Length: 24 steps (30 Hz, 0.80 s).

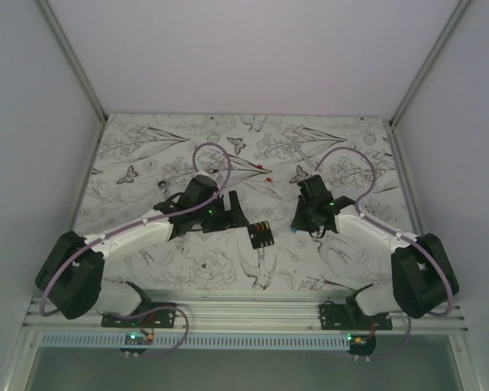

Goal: Snap on the fuse box
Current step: Pick up the fuse from the center of the board.

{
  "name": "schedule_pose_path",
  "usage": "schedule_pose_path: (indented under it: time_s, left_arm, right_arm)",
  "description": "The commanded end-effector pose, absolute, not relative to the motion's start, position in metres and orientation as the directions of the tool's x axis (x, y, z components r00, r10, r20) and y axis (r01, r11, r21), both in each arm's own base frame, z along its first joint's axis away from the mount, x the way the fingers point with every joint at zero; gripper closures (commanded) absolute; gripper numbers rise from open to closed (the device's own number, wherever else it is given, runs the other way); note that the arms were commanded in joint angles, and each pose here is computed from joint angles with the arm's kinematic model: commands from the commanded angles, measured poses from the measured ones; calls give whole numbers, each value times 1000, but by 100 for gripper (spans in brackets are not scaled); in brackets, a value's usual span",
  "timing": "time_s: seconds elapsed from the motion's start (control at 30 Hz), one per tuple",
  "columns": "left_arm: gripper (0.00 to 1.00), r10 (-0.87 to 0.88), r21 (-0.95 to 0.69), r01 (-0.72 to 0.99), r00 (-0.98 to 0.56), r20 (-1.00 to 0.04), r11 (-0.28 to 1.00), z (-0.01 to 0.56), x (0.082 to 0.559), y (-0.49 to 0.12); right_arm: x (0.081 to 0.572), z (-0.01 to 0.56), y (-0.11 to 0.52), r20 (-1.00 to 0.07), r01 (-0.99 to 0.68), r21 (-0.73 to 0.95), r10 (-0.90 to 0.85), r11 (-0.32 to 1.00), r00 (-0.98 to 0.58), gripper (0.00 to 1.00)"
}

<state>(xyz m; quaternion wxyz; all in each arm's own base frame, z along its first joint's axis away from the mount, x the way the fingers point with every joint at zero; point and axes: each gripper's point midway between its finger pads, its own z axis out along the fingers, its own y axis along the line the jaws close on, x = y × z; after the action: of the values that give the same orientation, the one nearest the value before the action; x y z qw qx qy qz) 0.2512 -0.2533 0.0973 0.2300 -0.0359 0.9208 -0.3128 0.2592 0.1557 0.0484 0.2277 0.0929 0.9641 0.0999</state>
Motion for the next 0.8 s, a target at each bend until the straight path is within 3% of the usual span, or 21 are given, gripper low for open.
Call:
schedule_pose_path:
  time_s: [0.0,0.27,0.4,0.6,0.77]
  left_arm:
    - [13,-173,-599,186,-854,-491,779,113,259,-282]
    - [25,-182,-583,278,-773,-608,763,122,262,-311]
    - [39,-214,-583,290,-734,-644,758,124,268,-321]
    - [58,-253,-593,266,-719,-648,760,120,275,-328]
    - [68,-290,-595,218,-713,-639,774,113,279,-324]
  right_arm:
    - [280,88,205,-466,52,423,266,905,-844,74]
    - [291,124,241,-470,14,583,352,812,-810,75]
    - [291,135,258,-451,-6,640,368,769,-813,75]
    - [286,144,272,-429,-24,684,375,729,-822,75]
    - [283,146,278,-410,-23,706,383,708,-828,75]
